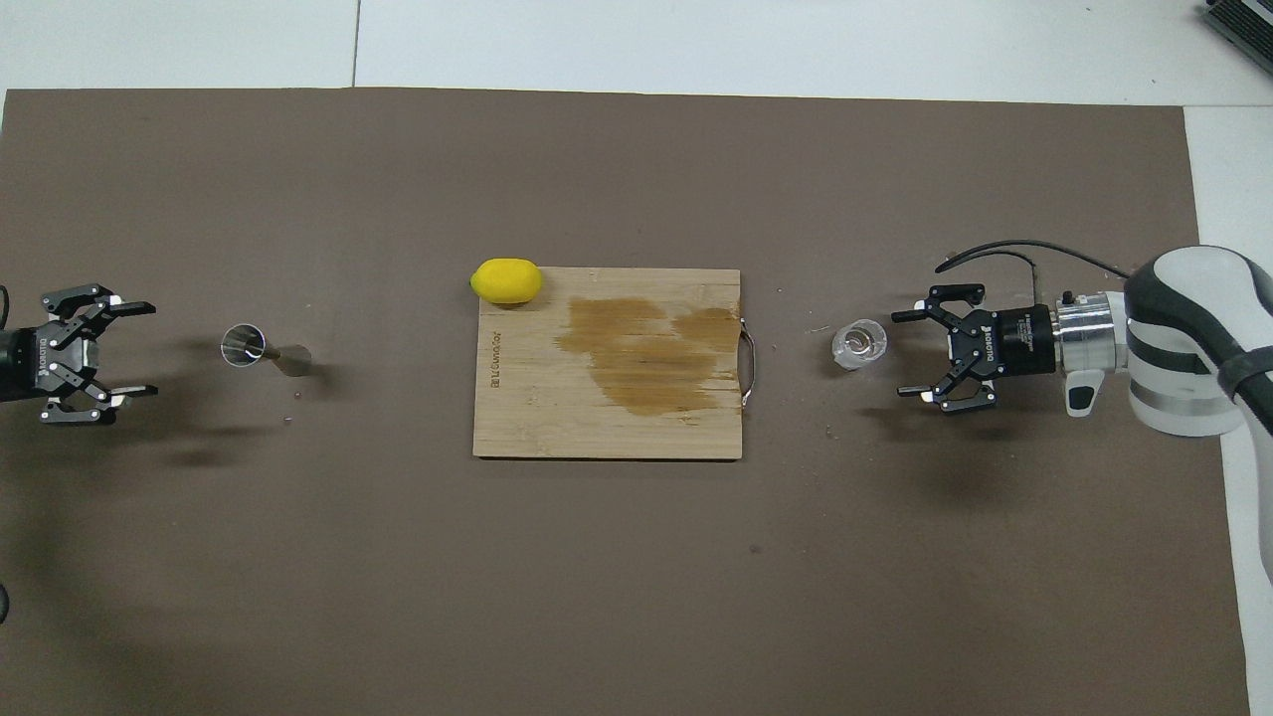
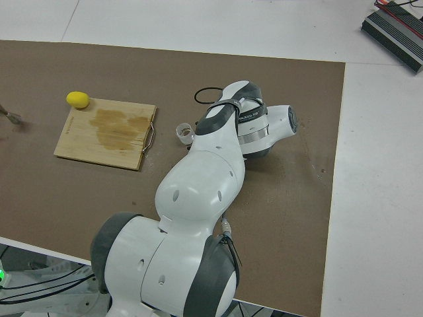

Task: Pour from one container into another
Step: 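Reach the left gripper to the dark cup while the right gripper reaches the clear cup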

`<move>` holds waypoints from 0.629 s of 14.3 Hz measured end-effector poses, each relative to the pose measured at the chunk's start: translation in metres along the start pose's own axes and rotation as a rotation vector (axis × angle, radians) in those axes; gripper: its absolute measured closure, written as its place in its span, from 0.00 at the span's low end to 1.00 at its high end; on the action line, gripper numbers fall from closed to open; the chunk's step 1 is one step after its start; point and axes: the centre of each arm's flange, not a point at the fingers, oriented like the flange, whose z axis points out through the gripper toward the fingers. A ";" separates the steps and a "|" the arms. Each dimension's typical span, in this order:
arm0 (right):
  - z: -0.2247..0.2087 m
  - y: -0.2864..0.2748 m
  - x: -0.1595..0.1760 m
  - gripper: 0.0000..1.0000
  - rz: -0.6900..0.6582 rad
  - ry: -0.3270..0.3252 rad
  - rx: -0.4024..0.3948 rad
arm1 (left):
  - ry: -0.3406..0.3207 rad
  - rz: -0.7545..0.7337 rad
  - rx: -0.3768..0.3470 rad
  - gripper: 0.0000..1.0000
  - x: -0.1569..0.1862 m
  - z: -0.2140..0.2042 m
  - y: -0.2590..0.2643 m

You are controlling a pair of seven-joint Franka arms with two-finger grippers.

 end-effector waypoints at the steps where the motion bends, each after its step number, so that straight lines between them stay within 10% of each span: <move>1: 0.000 -0.002 0.001 0.00 -0.001 0.002 0.004 | 0.014 0.001 0.001 0.00 -0.008 0.004 0.004; 9: 0.021 -0.011 0.008 0.00 -0.018 -0.035 0.028 | 0.062 -0.020 0.034 0.00 -0.037 0.035 0.015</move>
